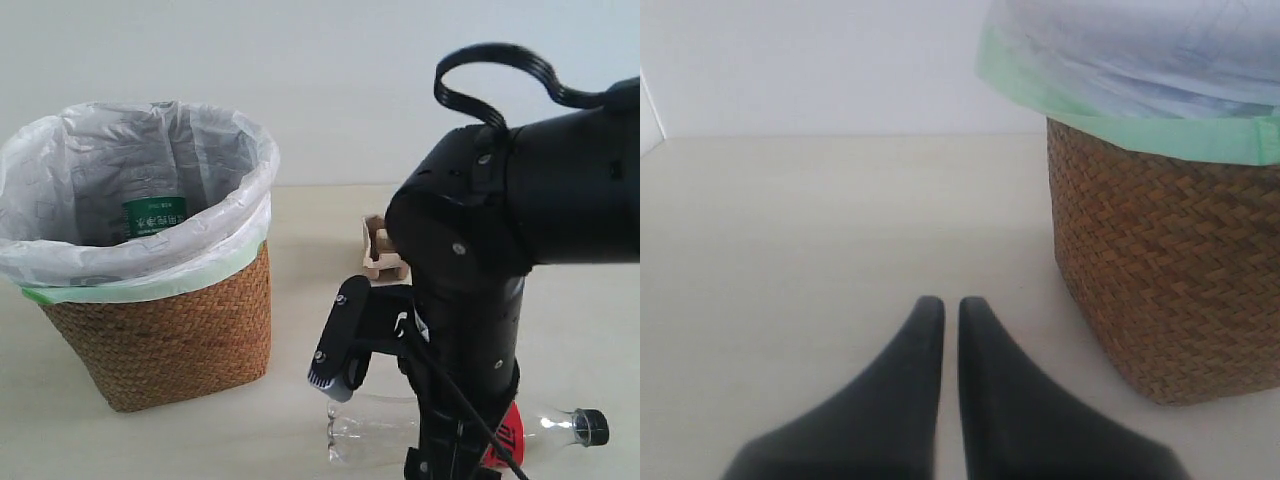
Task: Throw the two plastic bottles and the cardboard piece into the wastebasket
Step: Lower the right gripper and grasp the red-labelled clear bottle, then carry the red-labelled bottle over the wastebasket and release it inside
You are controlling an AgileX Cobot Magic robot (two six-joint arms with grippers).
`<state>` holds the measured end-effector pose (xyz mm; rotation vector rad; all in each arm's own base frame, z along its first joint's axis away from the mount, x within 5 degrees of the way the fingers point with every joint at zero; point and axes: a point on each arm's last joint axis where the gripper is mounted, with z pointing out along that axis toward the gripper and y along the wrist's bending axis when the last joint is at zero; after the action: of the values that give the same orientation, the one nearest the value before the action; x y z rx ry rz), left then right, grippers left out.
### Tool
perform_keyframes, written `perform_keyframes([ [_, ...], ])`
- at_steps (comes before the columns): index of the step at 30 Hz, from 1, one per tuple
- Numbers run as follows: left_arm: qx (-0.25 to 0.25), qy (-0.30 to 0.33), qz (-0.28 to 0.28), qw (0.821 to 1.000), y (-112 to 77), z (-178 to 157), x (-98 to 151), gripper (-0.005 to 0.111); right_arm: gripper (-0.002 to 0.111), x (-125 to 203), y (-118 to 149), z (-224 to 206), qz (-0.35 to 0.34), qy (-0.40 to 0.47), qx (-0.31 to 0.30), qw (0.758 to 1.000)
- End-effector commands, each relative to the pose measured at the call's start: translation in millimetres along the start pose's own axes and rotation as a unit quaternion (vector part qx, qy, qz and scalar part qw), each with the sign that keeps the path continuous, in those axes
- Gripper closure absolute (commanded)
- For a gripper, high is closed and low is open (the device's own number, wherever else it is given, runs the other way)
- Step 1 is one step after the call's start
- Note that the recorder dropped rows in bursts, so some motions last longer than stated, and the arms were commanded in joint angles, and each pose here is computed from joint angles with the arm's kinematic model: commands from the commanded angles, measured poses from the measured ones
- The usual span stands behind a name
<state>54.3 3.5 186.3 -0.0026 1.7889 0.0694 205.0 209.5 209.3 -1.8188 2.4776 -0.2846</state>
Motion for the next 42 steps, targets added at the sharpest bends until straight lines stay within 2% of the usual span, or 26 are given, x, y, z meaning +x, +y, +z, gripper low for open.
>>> perform_keyframes([
  [1,0.004,0.000,-0.002,1.000,-0.5,0.1,0.7,0.102,0.015,-6.2,-5.7,4.2,-0.013,-0.045,0.045,0.998],
  [6,0.004,0.000,-0.002,1.000,-0.5,0.1,0.7,0.102,0.015,-17.7,-6.9,18.4,-0.005,-0.061,0.048,0.997],
  [14,0.004,0.000,-0.002,1.000,-0.5,0.1,0.7,0.102,0.015,-30.9,-5.7,62.7,-0.033,-0.020,0.044,0.998],
  [17,0.004,0.000,-0.002,1.000,-0.5,0.1,0.7,0.102,0.017,-35.2,-7.0,70.7,-0.021,-0.026,0.053,0.998],
  [19,0.004,0.000,-0.002,1.000,-0.5,0.1,0.7,0.102,0.030,-36.4,-6.9,73.7,-0.020,-0.028,0.053,0.998],
  [21,0.004,0.000,-0.002,1.000,-0.5,0.1,0.7,0.102,0.050,-36.5,-6.8,74.3,-0.020,-0.027,0.053,0.998],
  [23,0.004,0.000,-0.002,1.000,-0.5,0.1,0.7,0.102,0.107,-33.5,-6.4,75.1,-0.014,-0.009,0.051,0.999],
  [25,0.004,0.000,-0.002,1.000,-0.5,0.1,0.7,0.102,0.108,-30.2,-8.7,74.2,-0.014,0.008,0.063,0.998],
  [28,0.004,0.000,-0.002,1.000,-0.5,0.1,0.7,0.102,0.108,-26.0,-21.4,67.0,0.015,0.025,0.130,0.991],
  [30,0.004,0.000,-0.002,1.000,-0.5,0.1,0.7,0.102,0.108,-18.8,-39.7,46.3,0.058,0.024,0.234,0.970],
  [33,0.004,0.000,-0.002,1.000,-0.5,0.1,0.7,0.102,0.108,-7.5,-56.7,17.4,0.113,0.018,0.342,0.933],
  [36,0.004,0.000,-0.002,1.000,-0.5,0.1,0.7,0.102,0.108,12.4,-75.2,-34.8,0.205,-0.026,0.493,0.845],
  [39,0.004,0.000,-0.002,1.000,-0.5,0.1,0.7,0.102,0.108,32.4,-86.9,-92.9,0.264,-0.115,0.545,0.788],
  [40,0.004,0.000,-0.002,1.000,-0.5,0.1,0.7,0.102,0.108,42.2,-94.0,-112.7,0.303,-0.137,0.544,0.770],
  [42,0.004,0.000,-0.002,1.000,-0.5,0.1,0.7,0.102,0.108,54.6,-101.6,-133.9,0.353,-0.160,0.534,0.751],
])
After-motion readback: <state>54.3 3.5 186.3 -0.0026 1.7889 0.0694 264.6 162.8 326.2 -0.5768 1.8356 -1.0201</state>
